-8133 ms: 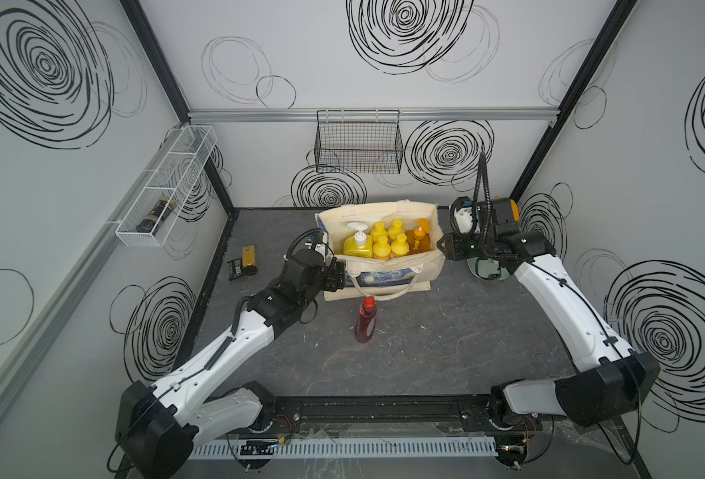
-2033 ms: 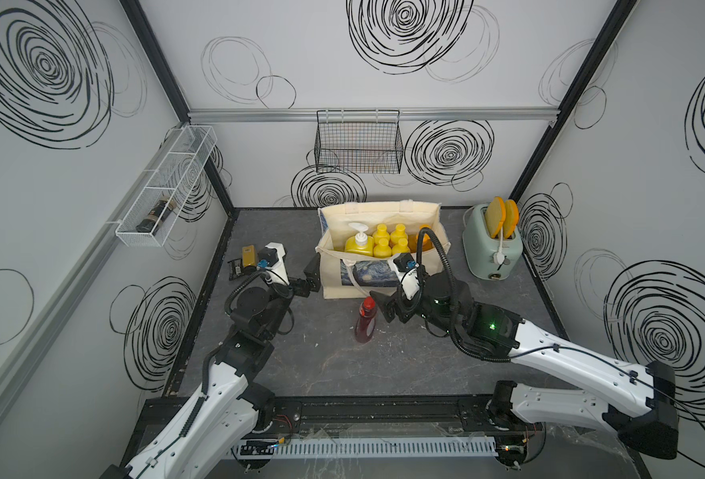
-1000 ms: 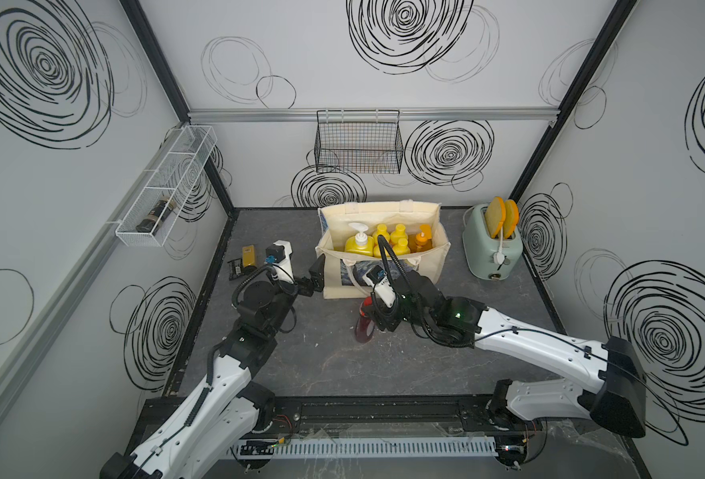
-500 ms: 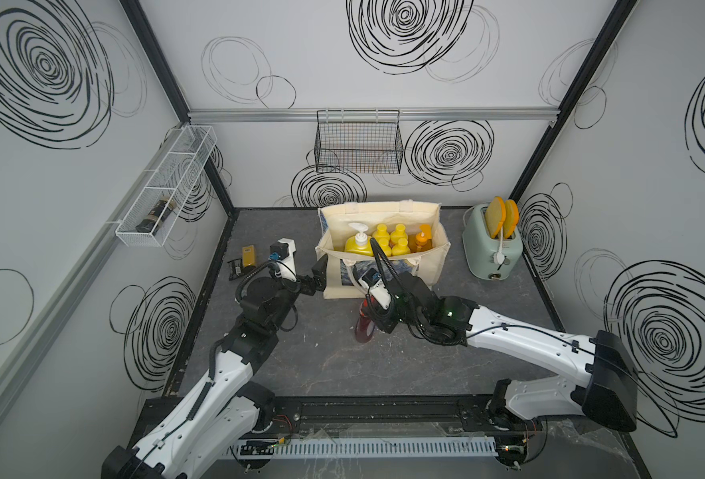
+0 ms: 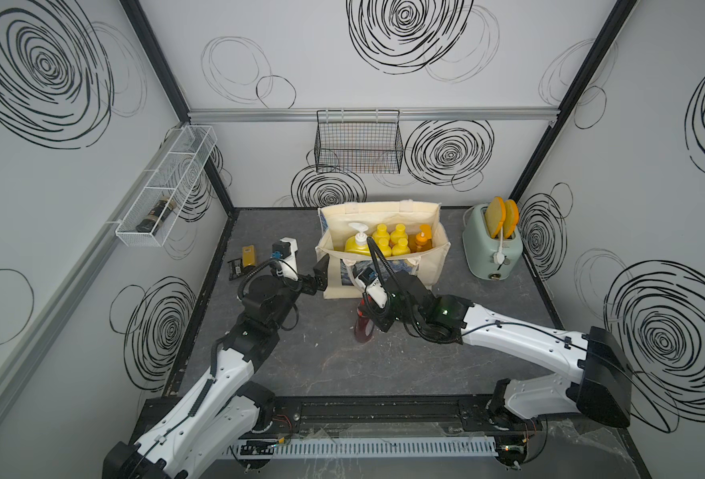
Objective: Pack dish soap into the shopping bag
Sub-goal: Pick up the bottle of dish soap at the center of the board.
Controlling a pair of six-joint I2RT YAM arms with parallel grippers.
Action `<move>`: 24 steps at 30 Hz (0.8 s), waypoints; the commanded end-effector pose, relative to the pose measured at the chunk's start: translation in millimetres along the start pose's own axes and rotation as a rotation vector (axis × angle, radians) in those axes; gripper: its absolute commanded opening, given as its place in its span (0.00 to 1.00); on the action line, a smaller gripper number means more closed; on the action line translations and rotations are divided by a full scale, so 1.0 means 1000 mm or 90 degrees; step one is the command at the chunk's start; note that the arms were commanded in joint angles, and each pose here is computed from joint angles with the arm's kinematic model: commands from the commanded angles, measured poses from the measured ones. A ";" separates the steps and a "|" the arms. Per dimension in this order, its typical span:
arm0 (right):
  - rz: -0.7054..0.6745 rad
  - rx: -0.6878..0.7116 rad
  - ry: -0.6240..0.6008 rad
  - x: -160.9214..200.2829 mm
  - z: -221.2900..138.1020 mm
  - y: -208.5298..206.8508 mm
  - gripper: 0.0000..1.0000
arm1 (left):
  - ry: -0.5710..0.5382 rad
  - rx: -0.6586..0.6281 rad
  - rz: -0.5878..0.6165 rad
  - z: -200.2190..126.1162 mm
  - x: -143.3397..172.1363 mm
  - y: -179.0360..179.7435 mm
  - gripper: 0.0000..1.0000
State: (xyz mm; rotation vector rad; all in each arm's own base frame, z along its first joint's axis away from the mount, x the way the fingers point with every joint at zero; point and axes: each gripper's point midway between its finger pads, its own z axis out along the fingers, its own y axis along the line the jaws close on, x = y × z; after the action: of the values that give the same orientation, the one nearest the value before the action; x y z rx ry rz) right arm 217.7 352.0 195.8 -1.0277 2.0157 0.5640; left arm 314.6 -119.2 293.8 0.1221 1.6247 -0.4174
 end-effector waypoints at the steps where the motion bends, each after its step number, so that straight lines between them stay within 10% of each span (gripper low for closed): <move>1: -0.003 -0.026 -0.006 -0.007 0.002 0.007 0.33 | -0.040 0.017 0.005 -0.001 -0.025 -0.008 0.96; 24: -0.043 -0.120 -0.051 -0.016 -0.017 0.033 0.00 | -0.035 0.016 0.007 0.000 -0.024 -0.009 0.96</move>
State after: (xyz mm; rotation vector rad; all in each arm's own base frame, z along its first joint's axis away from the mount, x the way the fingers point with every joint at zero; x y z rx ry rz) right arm 197.5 363.9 196.9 -1.1574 1.9499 0.6859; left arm 315.6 -120.4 297.3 0.1238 1.6204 -0.4197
